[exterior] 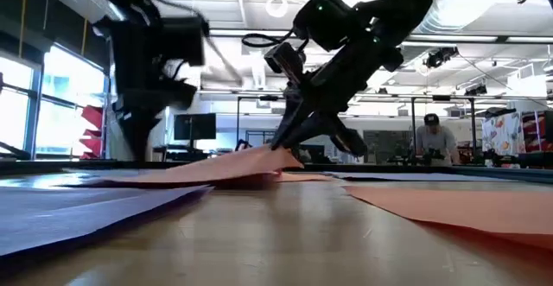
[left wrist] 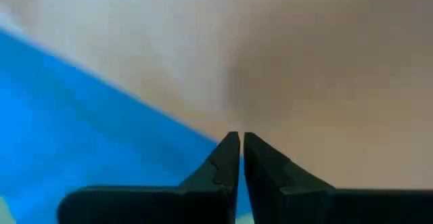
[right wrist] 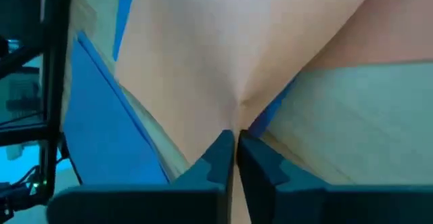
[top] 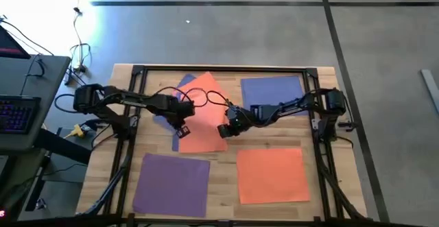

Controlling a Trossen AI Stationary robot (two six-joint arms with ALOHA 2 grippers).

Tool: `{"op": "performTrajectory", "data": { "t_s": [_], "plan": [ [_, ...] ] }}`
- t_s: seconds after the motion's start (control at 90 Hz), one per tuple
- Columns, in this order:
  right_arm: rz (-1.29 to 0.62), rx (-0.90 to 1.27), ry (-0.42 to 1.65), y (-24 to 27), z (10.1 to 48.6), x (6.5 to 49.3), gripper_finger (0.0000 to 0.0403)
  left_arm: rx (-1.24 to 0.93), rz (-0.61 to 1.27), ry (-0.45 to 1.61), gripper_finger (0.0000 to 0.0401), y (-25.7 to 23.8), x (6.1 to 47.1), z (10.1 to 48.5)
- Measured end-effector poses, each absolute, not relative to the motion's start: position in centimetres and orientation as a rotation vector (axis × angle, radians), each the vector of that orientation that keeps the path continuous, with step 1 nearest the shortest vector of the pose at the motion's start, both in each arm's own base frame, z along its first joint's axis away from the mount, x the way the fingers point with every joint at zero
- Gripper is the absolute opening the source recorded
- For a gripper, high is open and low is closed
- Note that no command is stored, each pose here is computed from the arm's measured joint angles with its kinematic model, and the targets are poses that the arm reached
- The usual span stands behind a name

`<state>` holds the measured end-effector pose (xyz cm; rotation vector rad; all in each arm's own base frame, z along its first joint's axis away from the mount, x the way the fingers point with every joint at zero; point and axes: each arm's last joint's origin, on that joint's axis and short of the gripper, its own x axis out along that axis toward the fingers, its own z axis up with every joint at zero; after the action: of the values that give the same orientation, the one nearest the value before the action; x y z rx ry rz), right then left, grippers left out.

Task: Organize paper
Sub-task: Stack the orange colored paper on top of the orange colored paper

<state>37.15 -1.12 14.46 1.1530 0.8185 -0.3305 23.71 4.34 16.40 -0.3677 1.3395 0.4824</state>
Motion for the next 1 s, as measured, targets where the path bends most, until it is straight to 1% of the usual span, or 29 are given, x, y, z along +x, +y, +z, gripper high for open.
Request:
{"op": "performTrajectory", "data": {
  "t_s": [0.233,0.311,0.422,0.5,0.633,0.722,0.789,0.844,0.878,0.944,1.0],
  "plan": [
    [-0.323,1.077,0.845,-1.2,16.8,35.8,0.0000,-0.283,0.544,1.377,0.0000,4.6,22.9,16.9],
    [-0.312,1.042,0.827,-1.4,18.2,35.3,0.0000,-0.273,0.566,1.413,0.0000,4.7,22.5,16.8],
    [-0.239,0.957,0.785,-2.0,20.8,34.2,0.0000,-0.238,0.619,1.442,0.0000,4.9,22.3,17.7],
    [-0.135,0.882,0.740,-2.6,23.0,33.3,0.0000,-0.194,0.661,1.441,0.0000,5.1,22.4,18.9],
    [0.164,0.751,0.654,-3.5,26.7,31.5,0.0000,-0.145,0.692,1.347,0.0000,5.5,23.0,21.9],
    [0.455,0.701,0.635,-3.4,28.3,30.2,0.0000,-0.149,0.701,1.250,0.0000,5.8,23.5,24.0],
    [0.729,0.733,0.671,-2.7,28.8,29.2,0.0000,-0.160,0.706,1.190,0.0000,6.0,23.8,25.0],
    [0.870,0.762,0.726,-2.2,28.6,28.4,0.0000,-0.173,0.710,1.138,0.0000,6.3,24.0,25.6],
    [0.878,0.774,0.769,-2.1,28.2,28.0,0.0000,-0.179,0.713,1.115,0.0000,6.4,24.1,25.8],
    [0.829,0.792,0.893,-1.8,27.1,26.7,0.0000,-0.192,0.711,1.088,0.0000,6.6,24.2,25.9],
    [0.801,0.747,0.994,-1.5,26.0,25.6,0.0000,-0.208,0.698,1.073,0.0000,6.6,24.4,26.0]
  ]
}}
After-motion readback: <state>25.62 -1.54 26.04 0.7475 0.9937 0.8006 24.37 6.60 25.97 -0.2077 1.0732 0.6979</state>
